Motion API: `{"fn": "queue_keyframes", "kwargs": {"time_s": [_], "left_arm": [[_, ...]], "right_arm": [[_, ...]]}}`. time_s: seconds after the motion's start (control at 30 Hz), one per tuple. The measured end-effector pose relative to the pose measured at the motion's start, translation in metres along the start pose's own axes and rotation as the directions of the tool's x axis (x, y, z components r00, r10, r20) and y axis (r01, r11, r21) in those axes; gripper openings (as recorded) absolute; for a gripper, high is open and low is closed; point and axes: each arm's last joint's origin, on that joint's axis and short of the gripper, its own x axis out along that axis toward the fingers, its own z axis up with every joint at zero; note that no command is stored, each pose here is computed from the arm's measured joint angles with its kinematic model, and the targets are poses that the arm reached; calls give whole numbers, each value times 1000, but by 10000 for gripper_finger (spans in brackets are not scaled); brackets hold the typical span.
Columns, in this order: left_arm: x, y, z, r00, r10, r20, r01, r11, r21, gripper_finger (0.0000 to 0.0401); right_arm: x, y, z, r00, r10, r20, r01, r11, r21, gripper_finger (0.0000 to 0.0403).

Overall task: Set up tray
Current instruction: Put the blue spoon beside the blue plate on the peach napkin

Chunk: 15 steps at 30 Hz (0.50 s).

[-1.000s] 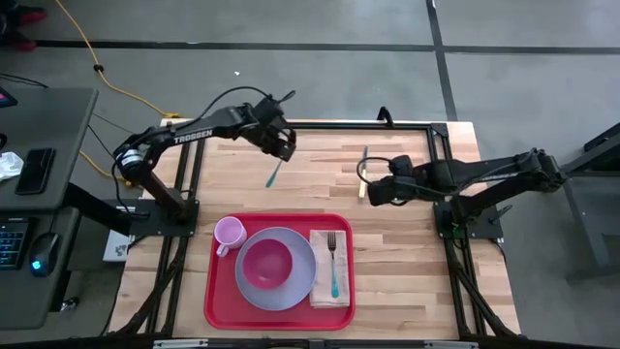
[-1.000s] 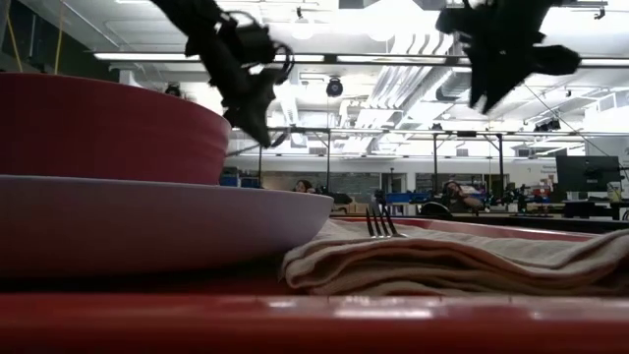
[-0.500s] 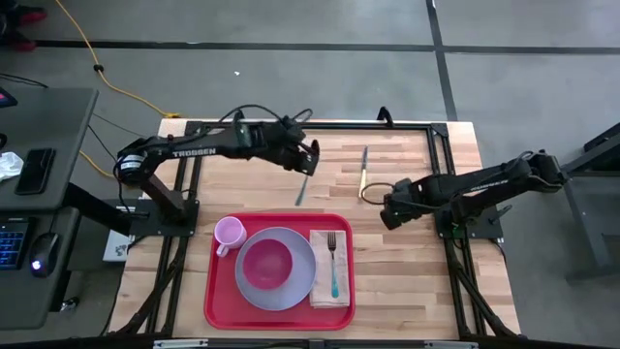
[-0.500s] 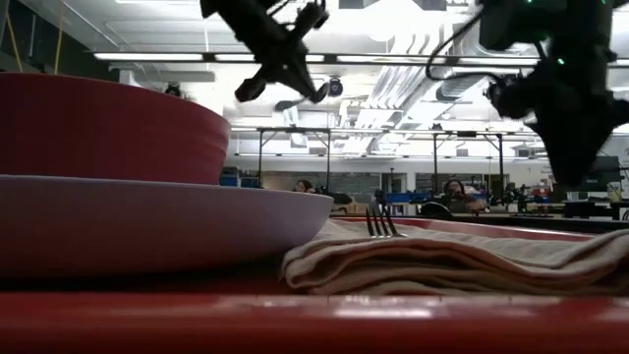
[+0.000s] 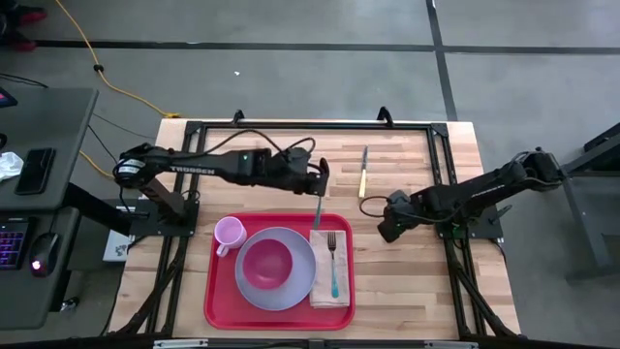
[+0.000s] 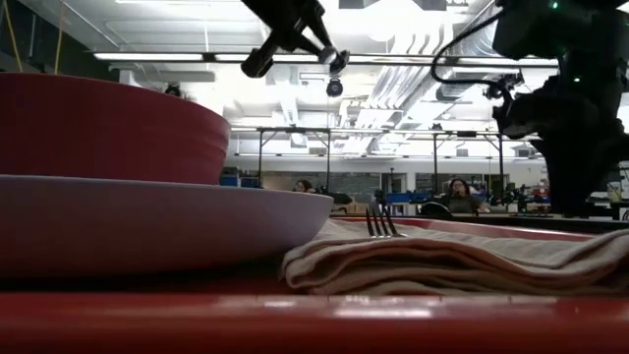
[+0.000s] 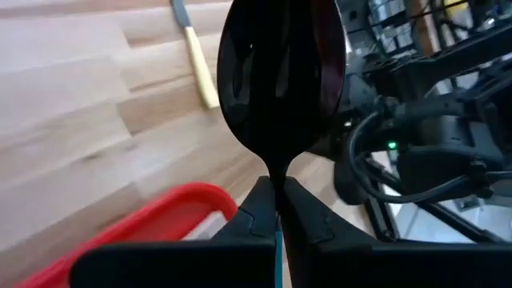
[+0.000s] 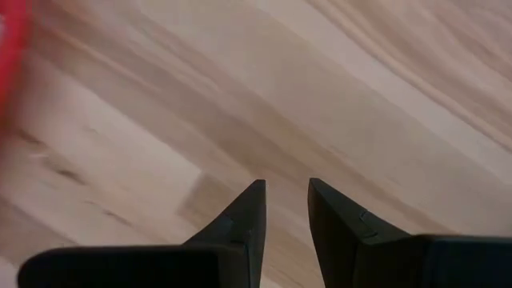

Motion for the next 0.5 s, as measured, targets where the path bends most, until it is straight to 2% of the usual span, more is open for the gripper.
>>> {"fn": "queue_keyframes", "kwargs": {"time_s": [0.13,0.27,0.37,0.5], "left_arm": [[-2,-11,-13,999,-40,21,40,999,-18,34],[-5,-17,-26,998,-46,29,47,998,-40,34],[-7,-20,-35,998,-45,42,47,998,-48,34],[-7,-23,-45,998,-39,50,42,997,-58,34]], "right_arm": [[-1,10,1,995,95,32,-94,995,-25,74],[-4,25,5,964,253,75,-248,966,-70,74],[-9,39,9,913,394,103,-383,917,-110,74],[-18,54,14,817,561,134,-543,826,-152,74]]}}
